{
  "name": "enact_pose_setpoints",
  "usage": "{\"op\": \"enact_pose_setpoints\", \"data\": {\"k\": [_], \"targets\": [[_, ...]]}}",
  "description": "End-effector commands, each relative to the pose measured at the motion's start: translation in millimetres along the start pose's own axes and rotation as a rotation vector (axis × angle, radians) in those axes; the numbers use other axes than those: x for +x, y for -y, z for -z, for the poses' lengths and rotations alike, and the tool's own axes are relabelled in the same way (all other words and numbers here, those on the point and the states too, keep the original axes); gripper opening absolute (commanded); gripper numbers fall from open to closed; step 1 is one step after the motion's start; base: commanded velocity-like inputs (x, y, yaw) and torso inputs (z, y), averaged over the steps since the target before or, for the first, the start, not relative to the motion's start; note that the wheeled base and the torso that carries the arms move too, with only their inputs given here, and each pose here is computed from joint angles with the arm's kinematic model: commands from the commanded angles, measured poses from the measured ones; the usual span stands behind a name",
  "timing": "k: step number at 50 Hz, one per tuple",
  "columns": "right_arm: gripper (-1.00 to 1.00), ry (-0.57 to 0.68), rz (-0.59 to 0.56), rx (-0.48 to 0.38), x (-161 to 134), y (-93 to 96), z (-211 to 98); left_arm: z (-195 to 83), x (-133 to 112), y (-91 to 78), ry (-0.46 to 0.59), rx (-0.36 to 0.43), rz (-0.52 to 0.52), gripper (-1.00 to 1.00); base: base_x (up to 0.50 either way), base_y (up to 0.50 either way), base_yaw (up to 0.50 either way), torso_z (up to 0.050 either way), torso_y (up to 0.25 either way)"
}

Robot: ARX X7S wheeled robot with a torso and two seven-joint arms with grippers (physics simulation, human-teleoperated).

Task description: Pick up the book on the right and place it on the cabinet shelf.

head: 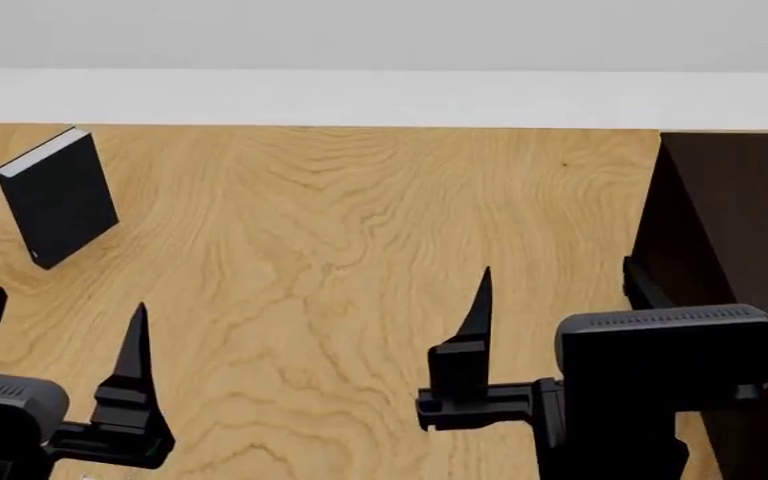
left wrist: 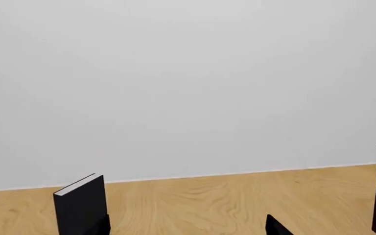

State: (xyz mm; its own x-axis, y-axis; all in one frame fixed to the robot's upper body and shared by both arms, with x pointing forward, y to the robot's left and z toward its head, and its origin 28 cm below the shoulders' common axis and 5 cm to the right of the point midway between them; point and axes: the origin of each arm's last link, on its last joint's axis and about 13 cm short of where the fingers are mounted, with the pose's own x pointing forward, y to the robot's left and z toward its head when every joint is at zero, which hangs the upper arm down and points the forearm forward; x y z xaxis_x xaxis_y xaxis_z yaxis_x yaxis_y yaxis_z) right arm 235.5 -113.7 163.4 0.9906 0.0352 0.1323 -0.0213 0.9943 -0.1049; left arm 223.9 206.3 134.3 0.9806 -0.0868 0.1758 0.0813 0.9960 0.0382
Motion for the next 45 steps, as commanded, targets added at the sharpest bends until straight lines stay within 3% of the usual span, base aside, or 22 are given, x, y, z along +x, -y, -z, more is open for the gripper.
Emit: {"op": "enact_pose_setpoints", "data": {"k": [1, 2, 11, 37, 45], "targets": [[1.0, -0.007, 0.019, -0.011, -1, -0.1, 0, -2, -2, -0.7, 0.01, -0.009, -0.003, 1.0, 0.0, 0.0, 0.0, 0.0, 0.0], [1.0, -0.005, 0.024, -0.011, 0, -0.3, 0, -2, -2, -0.8, 0.004, 0.018, -0.013, 1.0, 0.0, 0.0, 0.0, 0.0, 0.0], [1.0, -0.017, -0.006, -0.023, -3, 0.3, -5, -3, -1, -1.2, 0.006, 0.009, -0.007, 1.0, 0.0, 0.0, 0.0, 0.0, 0.0], [1.0, -0.141, -0.223, -0.079, -57, 13.5, -52, -4, 2, -3.4, 0.007, 0.006, -0.01, 1.0, 0.0, 0.0, 0.0, 0.0, 0.0], [1.0, -0.19, -0.294, -0.046, -71, 19.4, -60, -5, 2, -2.7, 0.01, 0.004, -0.004, 1.0, 0.0, 0.0, 0.0, 0.0, 0.0]]}}
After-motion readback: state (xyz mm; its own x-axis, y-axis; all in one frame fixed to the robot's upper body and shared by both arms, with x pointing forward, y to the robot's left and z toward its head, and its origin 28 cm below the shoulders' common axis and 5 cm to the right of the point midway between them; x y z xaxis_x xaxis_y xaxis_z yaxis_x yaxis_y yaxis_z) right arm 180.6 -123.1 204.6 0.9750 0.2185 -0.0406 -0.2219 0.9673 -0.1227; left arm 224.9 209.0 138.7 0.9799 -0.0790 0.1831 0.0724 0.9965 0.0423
